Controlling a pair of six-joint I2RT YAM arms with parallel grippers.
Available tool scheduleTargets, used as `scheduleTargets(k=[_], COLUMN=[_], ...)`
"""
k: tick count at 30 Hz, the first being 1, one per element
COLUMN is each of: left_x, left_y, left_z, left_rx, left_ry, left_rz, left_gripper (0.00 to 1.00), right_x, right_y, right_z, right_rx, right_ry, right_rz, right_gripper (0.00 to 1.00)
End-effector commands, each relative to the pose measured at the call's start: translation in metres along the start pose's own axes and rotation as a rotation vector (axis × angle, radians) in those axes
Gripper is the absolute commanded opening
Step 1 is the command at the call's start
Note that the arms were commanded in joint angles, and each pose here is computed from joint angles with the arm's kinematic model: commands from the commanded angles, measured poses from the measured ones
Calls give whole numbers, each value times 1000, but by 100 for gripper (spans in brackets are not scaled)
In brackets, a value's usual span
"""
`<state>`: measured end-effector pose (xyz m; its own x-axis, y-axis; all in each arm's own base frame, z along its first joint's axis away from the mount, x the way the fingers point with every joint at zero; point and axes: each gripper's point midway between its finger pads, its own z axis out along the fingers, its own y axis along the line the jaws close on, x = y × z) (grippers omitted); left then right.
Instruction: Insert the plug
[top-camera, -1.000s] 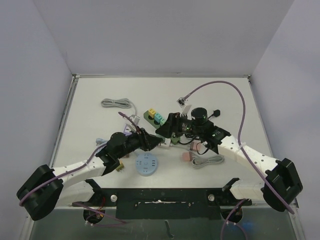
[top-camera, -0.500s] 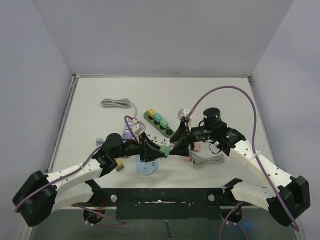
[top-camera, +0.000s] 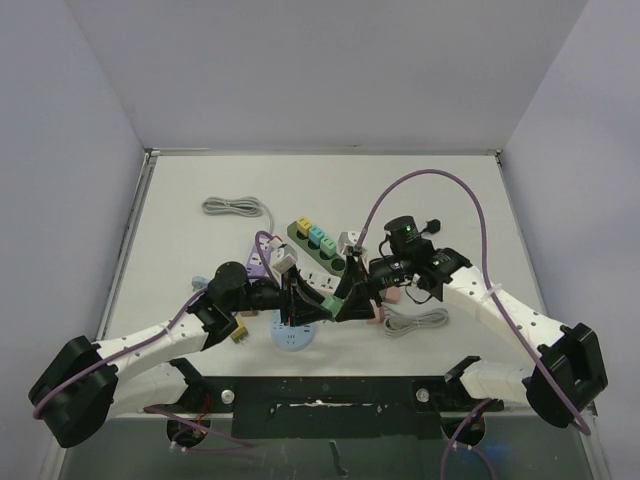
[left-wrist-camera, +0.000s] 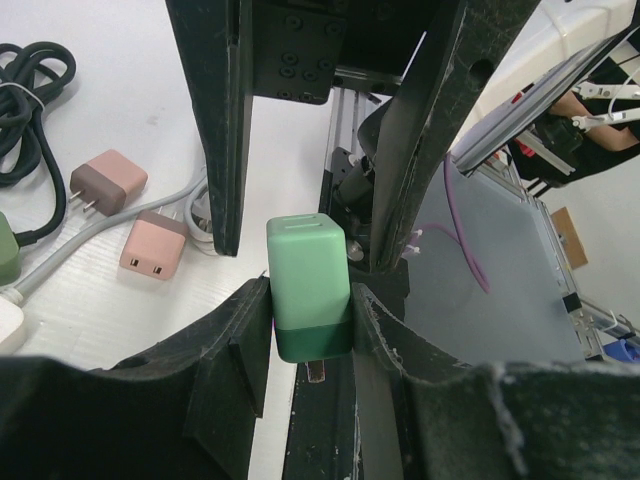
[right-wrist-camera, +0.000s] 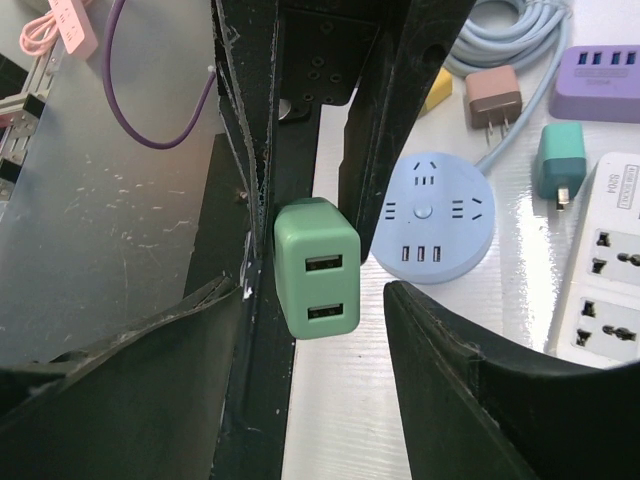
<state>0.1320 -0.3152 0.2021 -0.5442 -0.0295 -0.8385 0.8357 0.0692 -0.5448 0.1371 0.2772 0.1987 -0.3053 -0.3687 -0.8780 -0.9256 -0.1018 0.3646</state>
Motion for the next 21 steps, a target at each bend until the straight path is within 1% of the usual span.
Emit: scheduleTargets(k=[1, 6, 10, 11, 13, 14, 15, 16, 17, 19, 21], left_x=[-28, -28, -28, -28, -28, -28, -29, -29, -31, -35, -41], left_y=[-14, -14, -14, -14, -13, -12, -11, -8, -4, 14, 46], left_z=[5, 5, 5, 5, 5, 4, 4, 4, 3, -1, -13], left_rx=[59, 58, 58, 58, 53, 47, 37, 17, -14, -127, -334], left_ry=[-54, -54, -56, -56, -56, -58, -61, -67, -76, -109, -159], left_rz=[92, 95, 98, 98, 96, 94, 91, 86, 86, 78, 46], left_gripper=[27, 26, 27, 26, 28, 32, 38, 45, 52, 60, 64], right_x=[-16, -8, -6, -6, -7, -8, -8, -8, -9, -10, -11], right_y=[2, 2, -1, -1, -4, -7, -11, -16, -23, -35, -49], right_z=[4, 8, 12, 12, 13, 13, 13, 12, 11, 6, -2], right_rx=[-38, -67, -73, -74, -68, -54, -33, -3, 35, 101, 182], right_ry=[-16, 15, 27, 28, 31, 32, 35, 37, 38, 30, 23], right_rz=[-61, -48, -40, -39, -45, -47, -49, -47, -47, -40, -23], right_gripper=[50, 34, 29, 24, 10, 5, 2, 0, 0, 0, 0])
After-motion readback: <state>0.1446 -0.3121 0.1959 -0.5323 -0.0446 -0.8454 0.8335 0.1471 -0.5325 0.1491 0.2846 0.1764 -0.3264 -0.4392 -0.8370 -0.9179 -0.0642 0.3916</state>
